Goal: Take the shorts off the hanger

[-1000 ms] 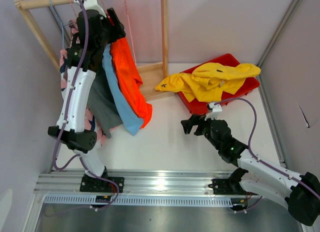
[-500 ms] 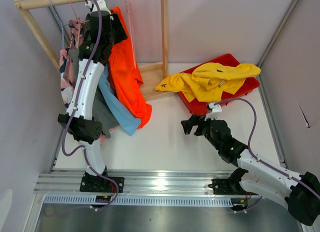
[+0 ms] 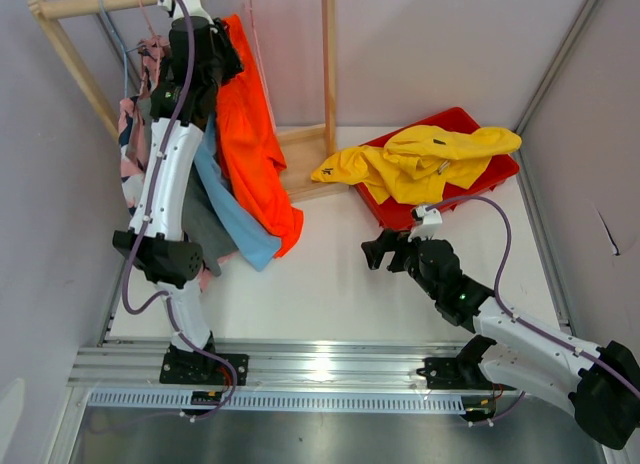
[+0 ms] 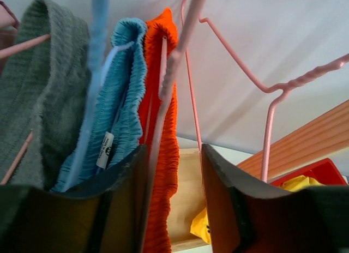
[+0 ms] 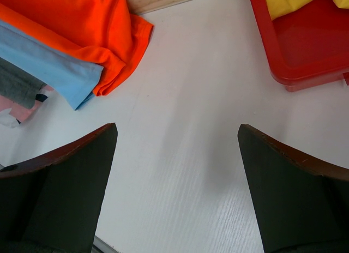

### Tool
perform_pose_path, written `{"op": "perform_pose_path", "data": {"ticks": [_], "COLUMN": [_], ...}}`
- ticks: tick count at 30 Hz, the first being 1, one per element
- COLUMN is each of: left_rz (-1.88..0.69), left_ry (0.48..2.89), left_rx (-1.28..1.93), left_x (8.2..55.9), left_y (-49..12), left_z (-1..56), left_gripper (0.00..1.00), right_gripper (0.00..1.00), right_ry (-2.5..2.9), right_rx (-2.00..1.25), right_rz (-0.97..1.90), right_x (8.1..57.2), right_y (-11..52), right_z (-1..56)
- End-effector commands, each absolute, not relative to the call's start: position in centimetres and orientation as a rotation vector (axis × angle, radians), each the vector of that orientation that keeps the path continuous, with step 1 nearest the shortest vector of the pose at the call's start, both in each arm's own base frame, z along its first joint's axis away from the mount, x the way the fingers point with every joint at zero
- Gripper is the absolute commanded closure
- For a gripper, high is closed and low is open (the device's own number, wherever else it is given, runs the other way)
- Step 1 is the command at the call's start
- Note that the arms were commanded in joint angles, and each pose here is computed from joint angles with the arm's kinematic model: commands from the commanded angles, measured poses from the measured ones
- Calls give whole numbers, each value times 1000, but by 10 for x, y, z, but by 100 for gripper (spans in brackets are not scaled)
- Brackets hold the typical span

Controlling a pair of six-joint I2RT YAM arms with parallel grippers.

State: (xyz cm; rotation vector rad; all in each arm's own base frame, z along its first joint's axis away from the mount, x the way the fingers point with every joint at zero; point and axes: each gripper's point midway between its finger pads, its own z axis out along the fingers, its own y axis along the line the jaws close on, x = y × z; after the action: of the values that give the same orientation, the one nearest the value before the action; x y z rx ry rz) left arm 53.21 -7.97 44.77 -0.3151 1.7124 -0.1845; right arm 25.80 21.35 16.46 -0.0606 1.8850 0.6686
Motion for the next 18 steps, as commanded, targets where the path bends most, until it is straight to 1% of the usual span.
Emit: {"op": "perform_pose_path", "data": {"ticks": [1,3,4,6,7,9,13,18], "left_rz": [-212,-212,-212,-209,-211,-215,-267,-340], "left_ry": [1580,1591,1591,1596,1593,1589,1575,1460], "left_rx": [-336,-337,-340,-343,-345,-342,-281,-258], "left_x": [512,515,515,516,516,516,515,490], "left_y": [-66,-66,-66,-65,-65,-65,-76,-80], "left_z": [501,497,497,494,495,497,506,556], "left_gripper": [60,64,73,79,90,98,100,100], "right_gripper": [1,1,1,1,1,1,0,1], "right_ry": [1849,1848,1849,1849,1850,1849,1849,1838], "right_rx": [-45,-44,-43,-41,-38,-39,-38,-56], "right_rz": [678,681,679,679,678,678,679,694], "right_x": [261,261,261,261,261,261,261,260], "right_y": [215,215,215,215,215,214,214,217], "right_z": [174,174,174,174,173,173,173,176]}}
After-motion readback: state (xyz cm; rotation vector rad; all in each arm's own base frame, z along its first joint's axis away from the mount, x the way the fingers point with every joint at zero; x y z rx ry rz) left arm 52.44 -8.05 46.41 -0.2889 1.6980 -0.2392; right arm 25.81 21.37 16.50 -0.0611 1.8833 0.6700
